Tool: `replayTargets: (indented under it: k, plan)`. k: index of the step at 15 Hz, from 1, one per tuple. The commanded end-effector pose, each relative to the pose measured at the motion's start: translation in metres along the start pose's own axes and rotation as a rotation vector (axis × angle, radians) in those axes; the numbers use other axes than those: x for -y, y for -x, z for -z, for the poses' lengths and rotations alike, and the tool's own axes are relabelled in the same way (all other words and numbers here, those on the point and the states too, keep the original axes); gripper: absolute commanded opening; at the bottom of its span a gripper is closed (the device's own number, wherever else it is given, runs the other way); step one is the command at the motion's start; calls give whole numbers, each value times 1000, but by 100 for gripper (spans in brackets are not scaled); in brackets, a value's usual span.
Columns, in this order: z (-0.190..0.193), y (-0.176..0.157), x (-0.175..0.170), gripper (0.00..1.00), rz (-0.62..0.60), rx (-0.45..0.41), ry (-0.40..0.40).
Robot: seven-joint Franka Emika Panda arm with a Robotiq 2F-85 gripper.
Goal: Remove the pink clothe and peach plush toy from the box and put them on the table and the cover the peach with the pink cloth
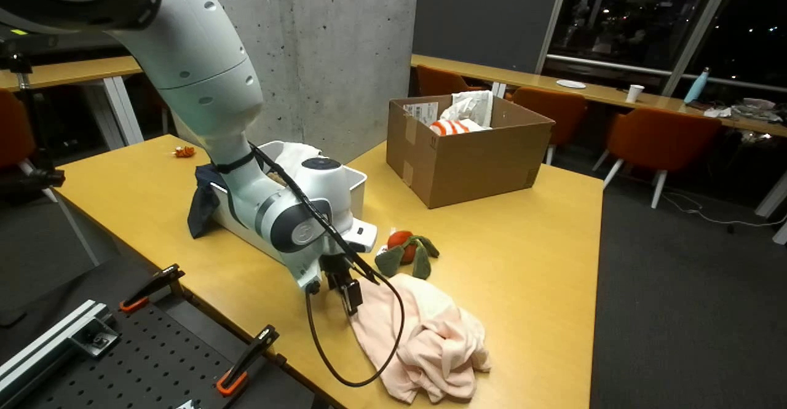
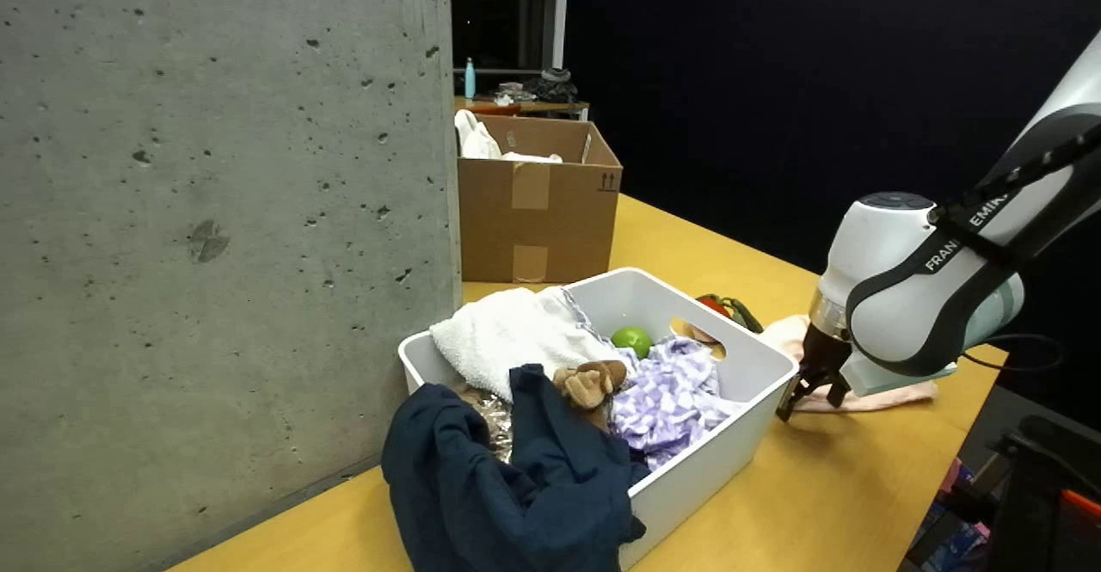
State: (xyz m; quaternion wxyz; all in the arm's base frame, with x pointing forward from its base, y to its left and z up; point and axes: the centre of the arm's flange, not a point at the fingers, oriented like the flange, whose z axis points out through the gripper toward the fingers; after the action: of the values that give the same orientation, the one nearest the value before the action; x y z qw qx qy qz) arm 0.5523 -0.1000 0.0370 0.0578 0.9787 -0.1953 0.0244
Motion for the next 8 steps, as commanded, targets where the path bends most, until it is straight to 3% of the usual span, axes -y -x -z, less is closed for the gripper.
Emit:
replayTargets:
  k: [1,4,5,6,8]
  plan:
    - [0,-11,-4,100,22,-46,-20]
    - [-8,-22,0,100,25,-55,-35]
    - [-14,-25,1,91,25,-53,-42]
    - [-18,-26,3,74,27,-53,-48]
    - [-24,-28,5,58,30,-48,-65]
